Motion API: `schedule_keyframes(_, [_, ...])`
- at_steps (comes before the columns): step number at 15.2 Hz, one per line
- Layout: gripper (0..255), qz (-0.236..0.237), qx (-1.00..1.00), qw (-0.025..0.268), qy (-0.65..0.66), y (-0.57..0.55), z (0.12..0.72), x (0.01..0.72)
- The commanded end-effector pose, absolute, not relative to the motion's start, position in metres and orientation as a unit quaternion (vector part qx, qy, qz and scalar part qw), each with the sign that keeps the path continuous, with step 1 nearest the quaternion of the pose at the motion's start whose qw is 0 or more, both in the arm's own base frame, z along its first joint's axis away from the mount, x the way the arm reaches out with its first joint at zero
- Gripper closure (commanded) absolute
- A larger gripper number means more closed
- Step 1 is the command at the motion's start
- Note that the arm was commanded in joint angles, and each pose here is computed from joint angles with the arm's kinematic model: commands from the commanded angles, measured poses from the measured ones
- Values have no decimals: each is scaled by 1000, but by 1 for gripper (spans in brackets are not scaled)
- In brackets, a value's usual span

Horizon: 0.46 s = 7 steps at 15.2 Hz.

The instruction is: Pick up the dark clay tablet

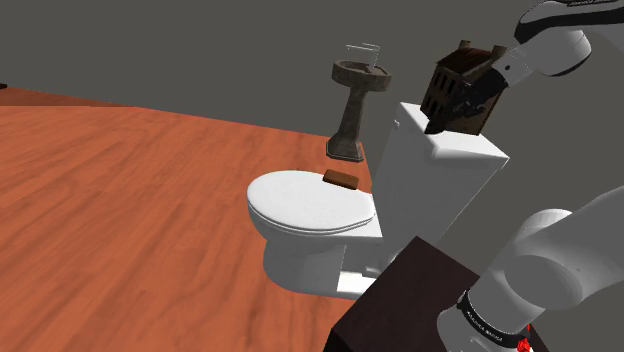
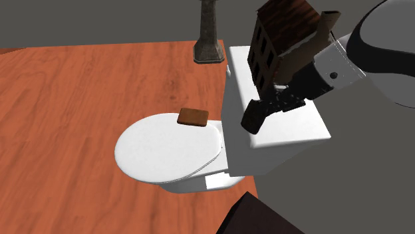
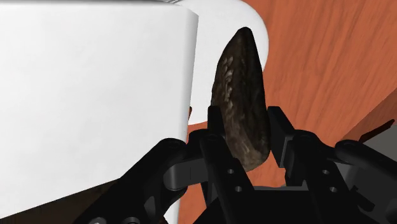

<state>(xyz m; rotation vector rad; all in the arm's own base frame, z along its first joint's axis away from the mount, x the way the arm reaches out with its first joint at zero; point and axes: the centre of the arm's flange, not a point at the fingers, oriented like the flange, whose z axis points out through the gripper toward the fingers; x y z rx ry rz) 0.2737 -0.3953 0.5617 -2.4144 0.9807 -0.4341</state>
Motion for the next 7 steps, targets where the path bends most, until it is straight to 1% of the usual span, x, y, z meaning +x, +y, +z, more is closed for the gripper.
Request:
schedule_keyframes(1, [255,-159,-886,247,360,-396,572,275])
schedule_keyframes(5, [255,-159,-886,247,360,-396,593,275])
schedule_keyframes(7, [255,-159,-886,247,360,-396,594,275])
